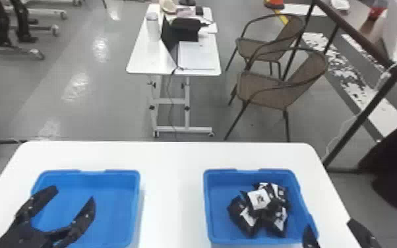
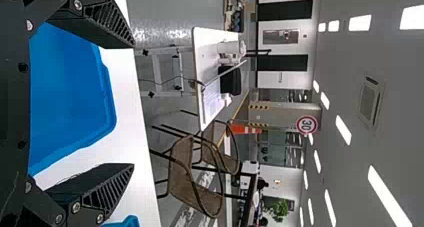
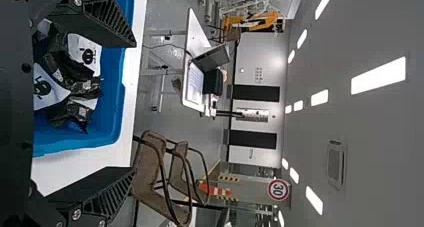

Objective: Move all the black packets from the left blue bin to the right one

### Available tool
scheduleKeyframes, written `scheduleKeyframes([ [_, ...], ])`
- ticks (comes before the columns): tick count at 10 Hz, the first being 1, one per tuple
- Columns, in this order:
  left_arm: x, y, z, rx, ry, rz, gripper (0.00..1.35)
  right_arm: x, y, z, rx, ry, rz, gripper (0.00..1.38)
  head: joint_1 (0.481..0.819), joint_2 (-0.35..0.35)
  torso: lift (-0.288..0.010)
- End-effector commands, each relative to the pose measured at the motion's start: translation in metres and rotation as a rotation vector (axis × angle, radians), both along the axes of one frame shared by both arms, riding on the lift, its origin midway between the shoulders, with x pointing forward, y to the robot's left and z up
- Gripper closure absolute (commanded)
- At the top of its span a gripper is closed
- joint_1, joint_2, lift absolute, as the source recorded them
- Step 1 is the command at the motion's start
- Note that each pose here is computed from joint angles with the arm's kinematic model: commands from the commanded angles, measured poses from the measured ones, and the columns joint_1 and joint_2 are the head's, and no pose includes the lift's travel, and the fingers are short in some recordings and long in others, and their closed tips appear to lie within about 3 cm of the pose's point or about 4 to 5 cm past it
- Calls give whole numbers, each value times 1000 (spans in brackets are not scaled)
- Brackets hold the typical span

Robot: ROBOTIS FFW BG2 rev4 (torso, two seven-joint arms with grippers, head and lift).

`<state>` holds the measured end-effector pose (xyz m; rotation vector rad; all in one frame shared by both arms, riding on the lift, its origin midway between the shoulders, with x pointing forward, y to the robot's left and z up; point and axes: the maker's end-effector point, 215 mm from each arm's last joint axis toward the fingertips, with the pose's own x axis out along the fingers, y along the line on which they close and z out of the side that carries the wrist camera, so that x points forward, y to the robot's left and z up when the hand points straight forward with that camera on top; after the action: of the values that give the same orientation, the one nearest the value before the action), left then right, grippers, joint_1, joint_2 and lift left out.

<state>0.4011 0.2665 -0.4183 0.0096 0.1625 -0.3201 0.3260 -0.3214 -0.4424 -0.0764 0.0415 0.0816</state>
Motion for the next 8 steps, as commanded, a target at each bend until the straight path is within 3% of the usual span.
scheduleKeyframes([
  [1,0,0,0,-4,2,-1,193,1,1,0,2,-1,0,139,695,-87,0],
  [8,0,-3,-3,-10,9,-9,193,-1,0,2,10,-3,-3,139,695,-94,0],
])
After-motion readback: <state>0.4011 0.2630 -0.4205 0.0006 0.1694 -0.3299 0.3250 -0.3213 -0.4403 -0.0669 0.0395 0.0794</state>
